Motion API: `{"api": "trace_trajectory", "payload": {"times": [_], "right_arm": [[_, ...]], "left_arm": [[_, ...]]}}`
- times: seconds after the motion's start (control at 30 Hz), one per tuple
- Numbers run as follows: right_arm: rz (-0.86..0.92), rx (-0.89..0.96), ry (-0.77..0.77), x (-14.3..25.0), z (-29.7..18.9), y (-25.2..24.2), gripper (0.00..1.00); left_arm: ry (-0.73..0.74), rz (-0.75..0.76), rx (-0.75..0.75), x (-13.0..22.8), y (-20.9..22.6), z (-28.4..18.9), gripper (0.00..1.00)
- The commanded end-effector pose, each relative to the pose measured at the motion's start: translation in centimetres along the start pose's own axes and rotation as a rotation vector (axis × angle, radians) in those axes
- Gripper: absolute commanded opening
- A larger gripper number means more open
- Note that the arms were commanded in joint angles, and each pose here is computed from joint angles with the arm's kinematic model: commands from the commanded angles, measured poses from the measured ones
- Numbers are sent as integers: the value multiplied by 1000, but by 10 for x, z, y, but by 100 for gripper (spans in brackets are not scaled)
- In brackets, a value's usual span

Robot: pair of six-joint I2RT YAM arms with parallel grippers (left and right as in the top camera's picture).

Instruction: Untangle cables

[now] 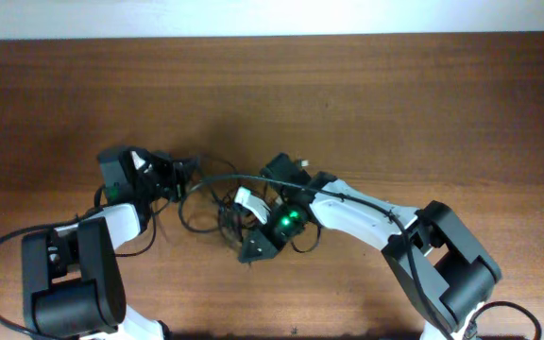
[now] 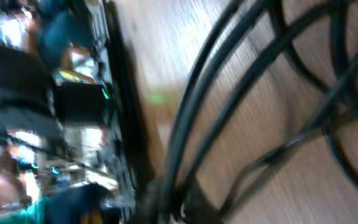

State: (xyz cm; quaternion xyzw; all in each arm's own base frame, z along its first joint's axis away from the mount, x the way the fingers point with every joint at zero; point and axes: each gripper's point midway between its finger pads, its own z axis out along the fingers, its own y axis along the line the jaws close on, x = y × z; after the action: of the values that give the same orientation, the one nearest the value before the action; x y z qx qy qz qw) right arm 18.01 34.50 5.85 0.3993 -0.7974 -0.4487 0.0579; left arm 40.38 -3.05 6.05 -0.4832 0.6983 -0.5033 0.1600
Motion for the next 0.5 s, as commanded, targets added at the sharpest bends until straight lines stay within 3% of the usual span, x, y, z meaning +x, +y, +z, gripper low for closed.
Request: {"api": "trace_trajectory", "payload": {"times": [0.0,0.1,0.23,0.33,0.47], "right_arm": [[-10,128,187,52,2,-20,4],[69,340,294,78,-16,-54,4],[429,614,195,89,-81,-122,4],[690,725,72,107,-138,-165,4],[967,744,-95,149,-208,-205,4]], "left_arm": [[-158,27,280,-50,-76,-31,0],[-194,110,454,-57,-118,-58,0],[-303,183,669,-84,-157,-125,0],[-313,236,689,-94,-156,-155,0],[-241,392,625,-82,-143,-158,0]]}}
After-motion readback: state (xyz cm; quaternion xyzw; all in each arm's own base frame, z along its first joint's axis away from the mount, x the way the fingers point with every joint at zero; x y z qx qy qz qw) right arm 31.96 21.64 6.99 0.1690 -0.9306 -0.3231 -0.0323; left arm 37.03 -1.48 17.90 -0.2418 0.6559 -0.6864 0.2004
